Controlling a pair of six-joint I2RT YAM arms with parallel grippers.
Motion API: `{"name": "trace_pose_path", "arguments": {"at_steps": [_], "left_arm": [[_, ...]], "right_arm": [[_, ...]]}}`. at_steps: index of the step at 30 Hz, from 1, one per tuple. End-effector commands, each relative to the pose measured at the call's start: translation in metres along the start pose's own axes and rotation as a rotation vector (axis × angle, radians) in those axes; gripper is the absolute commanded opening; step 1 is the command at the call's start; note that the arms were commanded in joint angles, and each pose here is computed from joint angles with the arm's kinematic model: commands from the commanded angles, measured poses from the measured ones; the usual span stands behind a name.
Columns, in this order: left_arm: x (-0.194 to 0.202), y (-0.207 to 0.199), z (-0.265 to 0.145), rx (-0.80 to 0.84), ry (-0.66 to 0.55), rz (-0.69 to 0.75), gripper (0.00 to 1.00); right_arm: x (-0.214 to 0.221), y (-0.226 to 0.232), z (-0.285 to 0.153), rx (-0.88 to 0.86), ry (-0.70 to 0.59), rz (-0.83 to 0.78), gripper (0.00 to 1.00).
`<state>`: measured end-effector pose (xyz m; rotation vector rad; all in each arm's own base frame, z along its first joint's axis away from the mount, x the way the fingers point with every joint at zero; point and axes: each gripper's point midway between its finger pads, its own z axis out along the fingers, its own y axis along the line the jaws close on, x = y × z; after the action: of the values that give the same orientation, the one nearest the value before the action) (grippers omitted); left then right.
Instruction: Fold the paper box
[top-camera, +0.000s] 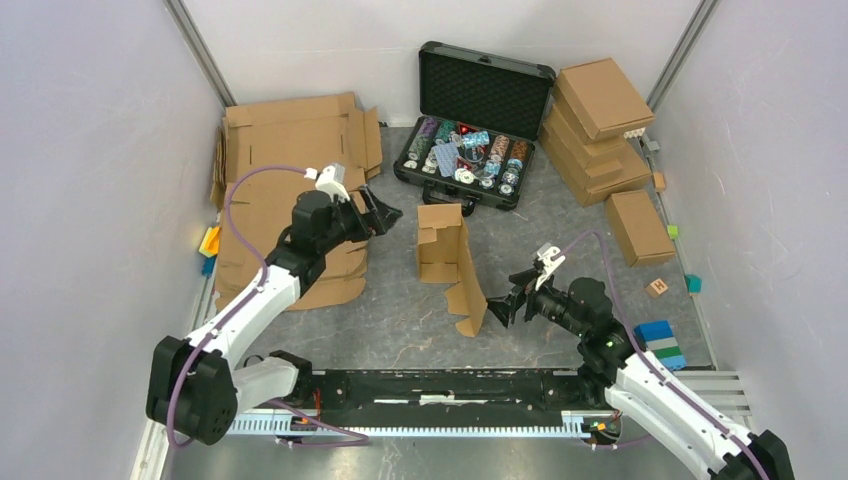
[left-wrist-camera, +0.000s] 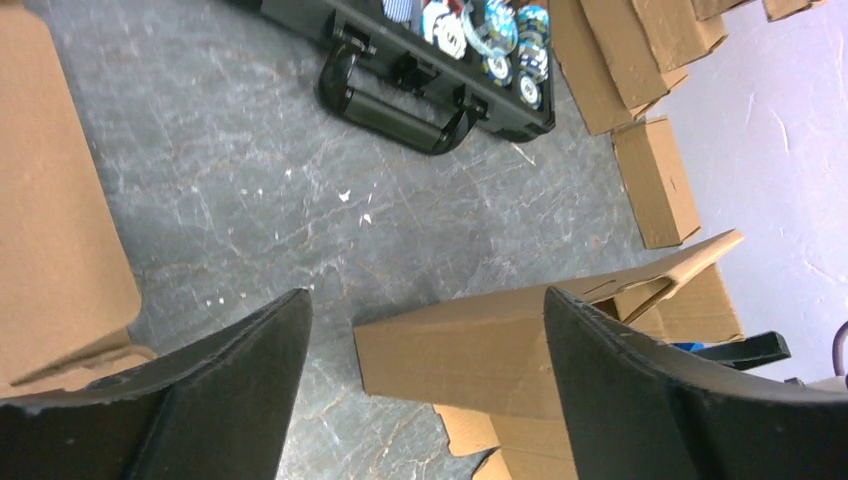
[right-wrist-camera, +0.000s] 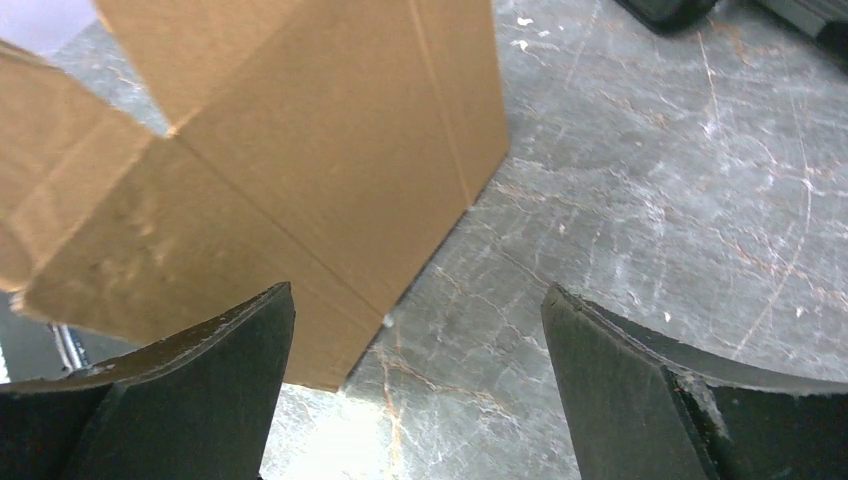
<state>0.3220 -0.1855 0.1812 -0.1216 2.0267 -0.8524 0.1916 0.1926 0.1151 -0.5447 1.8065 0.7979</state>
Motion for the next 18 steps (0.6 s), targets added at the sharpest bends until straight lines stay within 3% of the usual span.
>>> {"name": "trace_pose_path", "arguments": {"at_steps": [1,8,18], "left_arm": [[-0.032,-0.022,-0.003,0.036,-0.046,-0.002,0.98],[-0.051,-0.045,0.004,0.123,-0.027,0.172,1.0],[-0.05,-0.089,0.027,0.351,0.06,0.332,0.91]], "right_arm": [[-0.022,0.025,-0.005,-0.126,-0.097,-0.037,0.98],[-0.027,0.037,-0.015,-0.178,-0.133,-0.053,0.98],[-0.024,0.039,-0.018,-0.184,-0.142,-0.075,0.98]]}}
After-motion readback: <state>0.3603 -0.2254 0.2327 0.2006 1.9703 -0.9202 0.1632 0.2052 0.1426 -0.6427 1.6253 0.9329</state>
